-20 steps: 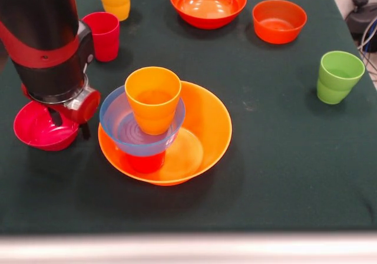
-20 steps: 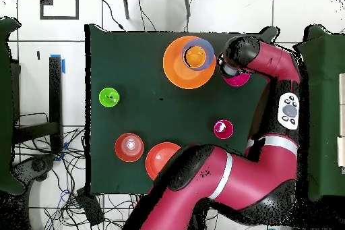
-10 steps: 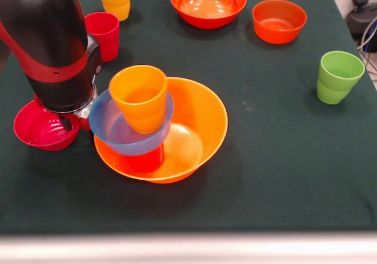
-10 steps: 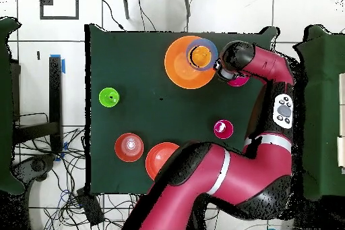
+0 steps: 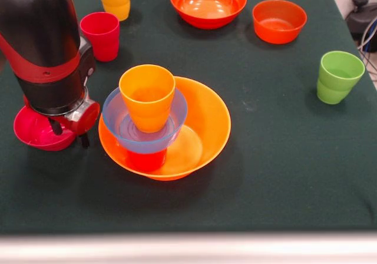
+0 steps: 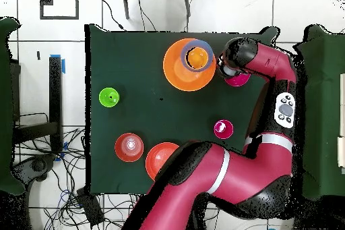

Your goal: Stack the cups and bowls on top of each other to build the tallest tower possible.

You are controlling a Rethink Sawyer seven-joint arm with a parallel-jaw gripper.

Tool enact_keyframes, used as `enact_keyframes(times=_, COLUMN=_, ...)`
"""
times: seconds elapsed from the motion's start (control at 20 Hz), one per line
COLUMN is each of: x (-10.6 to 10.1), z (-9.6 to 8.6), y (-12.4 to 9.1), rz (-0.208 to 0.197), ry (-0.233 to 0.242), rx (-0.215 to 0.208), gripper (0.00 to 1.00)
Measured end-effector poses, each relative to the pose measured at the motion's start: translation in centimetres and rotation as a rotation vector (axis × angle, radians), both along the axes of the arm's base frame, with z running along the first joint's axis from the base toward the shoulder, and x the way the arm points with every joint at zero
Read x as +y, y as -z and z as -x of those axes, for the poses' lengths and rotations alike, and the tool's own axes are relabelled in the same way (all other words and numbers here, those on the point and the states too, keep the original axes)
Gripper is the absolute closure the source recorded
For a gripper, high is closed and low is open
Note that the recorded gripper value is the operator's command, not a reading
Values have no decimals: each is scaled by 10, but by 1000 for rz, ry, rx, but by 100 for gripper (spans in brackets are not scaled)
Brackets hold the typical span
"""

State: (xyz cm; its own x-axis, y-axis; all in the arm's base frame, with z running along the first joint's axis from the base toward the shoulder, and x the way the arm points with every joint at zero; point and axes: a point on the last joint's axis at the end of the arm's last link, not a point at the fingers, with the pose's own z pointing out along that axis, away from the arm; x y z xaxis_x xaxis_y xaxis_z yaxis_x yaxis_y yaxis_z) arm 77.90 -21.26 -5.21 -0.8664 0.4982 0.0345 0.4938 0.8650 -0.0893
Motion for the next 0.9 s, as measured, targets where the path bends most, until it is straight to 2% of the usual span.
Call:
enact_keyframes(times=0.1, x=0, z=0, y=0, rz=1, ry=0, rx=0, gripper=0)
enact_keyframes(times=0.15, x=0, z=0, y=1, rz=1, ry=0, rx=0, gripper=100)
enact_keyframes(times=0.35, x=-1, z=0, y=1, rz=3, ry=-1, rx=1, gripper=100)
enact_keyframes(times=0.6, x=-12, z=-10, y=-16, rz=33, ry=-1, rx=-26, gripper=100)
enact_keyframes(times=0.9, x=-18, z=-13, y=-19, rz=52, ry=-2, rx=-34, gripper=100)
